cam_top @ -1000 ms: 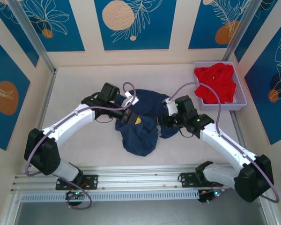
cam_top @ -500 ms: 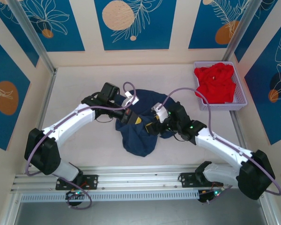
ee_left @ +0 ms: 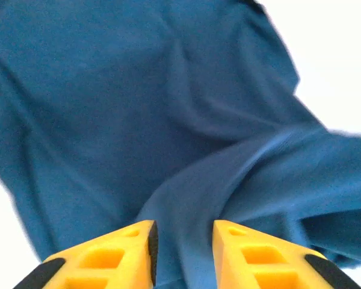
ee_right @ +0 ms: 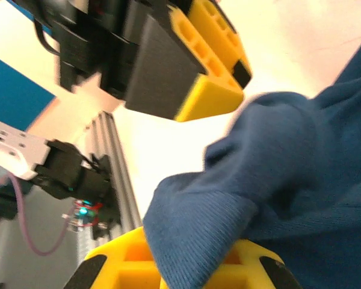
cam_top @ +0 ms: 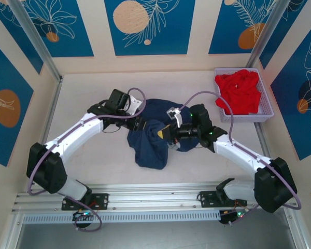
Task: Fold the inside-out t-shirt
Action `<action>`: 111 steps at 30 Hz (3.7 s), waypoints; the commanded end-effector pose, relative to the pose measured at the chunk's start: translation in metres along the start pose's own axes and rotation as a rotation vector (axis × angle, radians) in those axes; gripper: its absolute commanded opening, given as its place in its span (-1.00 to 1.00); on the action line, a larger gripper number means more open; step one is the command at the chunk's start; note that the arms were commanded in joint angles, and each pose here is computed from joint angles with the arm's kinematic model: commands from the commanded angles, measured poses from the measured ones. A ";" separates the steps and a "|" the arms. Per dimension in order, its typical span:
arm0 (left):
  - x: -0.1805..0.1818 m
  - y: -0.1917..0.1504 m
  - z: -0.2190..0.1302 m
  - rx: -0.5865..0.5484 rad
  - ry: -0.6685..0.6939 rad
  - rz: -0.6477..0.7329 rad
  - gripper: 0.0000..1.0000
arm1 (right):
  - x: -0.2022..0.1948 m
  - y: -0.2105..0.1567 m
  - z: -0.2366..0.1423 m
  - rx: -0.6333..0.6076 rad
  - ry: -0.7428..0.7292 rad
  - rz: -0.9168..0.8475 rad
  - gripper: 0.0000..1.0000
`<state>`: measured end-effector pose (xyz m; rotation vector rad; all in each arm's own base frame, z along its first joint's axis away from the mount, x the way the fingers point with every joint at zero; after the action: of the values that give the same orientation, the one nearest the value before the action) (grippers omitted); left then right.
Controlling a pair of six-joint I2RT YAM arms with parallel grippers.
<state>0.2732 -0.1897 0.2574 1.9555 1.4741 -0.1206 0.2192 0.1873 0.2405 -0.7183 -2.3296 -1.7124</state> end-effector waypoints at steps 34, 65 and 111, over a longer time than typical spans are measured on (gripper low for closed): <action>-0.044 -0.004 0.030 -0.054 -0.517 -0.005 -0.98 | -0.012 0.005 -0.036 -0.165 0.063 0.144 -1.00; -0.051 -0.021 -0.027 -0.118 -0.750 0.173 -1.00 | 0.015 0.010 -0.080 -0.005 -0.249 0.131 -0.11; -0.016 -0.020 -0.024 -0.197 -0.587 0.055 -1.00 | 0.024 0.048 -0.066 -0.103 0.018 0.198 -1.00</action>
<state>0.2431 -0.1933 0.2695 1.6347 0.9967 -0.5069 0.2199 0.1467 0.2915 -1.0767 -2.1967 -1.7324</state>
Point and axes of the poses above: each hand's point on the last joint's axis, 136 mm out from that joint toward the fingers, its own z axis out along the fingers, its own x axis along the line the jaws close on, y = z × x, the point moved 10 cm from there along -z, back along the fingers, and after that the axes turned 15 degrees about -z, right-handed, at the moved point
